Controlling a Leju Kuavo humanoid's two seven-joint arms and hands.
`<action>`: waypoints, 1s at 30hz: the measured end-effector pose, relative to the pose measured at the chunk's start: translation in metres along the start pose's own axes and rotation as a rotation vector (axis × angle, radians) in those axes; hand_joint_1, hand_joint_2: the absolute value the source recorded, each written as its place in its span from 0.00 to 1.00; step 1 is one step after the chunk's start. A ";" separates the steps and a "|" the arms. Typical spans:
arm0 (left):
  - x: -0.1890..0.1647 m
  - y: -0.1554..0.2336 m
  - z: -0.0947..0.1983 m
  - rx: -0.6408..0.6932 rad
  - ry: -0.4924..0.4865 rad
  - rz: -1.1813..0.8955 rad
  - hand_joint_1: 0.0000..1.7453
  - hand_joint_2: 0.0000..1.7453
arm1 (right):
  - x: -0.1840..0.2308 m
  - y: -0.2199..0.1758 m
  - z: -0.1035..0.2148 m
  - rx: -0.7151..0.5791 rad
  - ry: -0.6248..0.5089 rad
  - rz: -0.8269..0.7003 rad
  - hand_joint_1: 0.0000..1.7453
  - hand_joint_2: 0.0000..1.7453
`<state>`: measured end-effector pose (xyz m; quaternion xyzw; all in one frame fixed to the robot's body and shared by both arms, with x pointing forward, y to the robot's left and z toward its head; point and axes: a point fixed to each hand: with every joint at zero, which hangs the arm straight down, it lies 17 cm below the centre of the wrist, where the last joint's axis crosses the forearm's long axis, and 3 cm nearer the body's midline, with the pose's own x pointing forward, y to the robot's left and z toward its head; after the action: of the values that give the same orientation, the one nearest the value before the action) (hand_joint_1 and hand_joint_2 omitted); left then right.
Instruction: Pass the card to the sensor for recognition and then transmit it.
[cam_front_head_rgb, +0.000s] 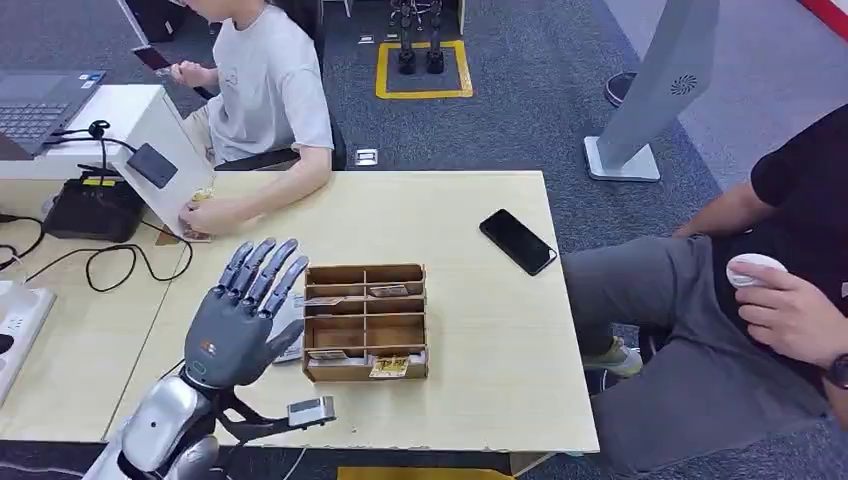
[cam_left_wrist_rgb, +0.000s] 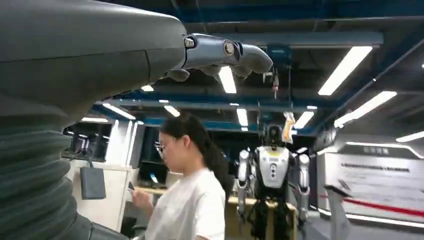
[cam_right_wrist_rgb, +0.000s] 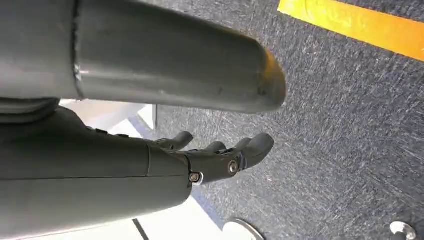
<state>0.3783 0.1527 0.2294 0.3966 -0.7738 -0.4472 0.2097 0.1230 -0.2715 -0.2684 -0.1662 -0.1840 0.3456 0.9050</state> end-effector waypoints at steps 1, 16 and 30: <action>0.001 -0.002 -0.003 0.001 0.003 0.004 0.00 1.00 | 0.001 0.000 0.000 0.001 -0.001 0.001 0.00 0.00; 0.001 -0.050 -0.018 -0.092 0.089 -0.005 0.00 1.00 | 0.005 -0.002 -0.001 0.003 -0.009 0.019 0.00 0.00; -0.020 -0.092 0.002 -0.212 0.165 -0.018 0.00 1.00 | 0.006 -0.003 -0.002 0.002 -0.012 0.022 0.00 0.00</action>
<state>0.4282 0.1431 0.1500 0.4144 -0.6987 -0.4942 0.3096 0.1293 -0.2701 -0.2673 -0.1653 -0.1873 0.3568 0.9001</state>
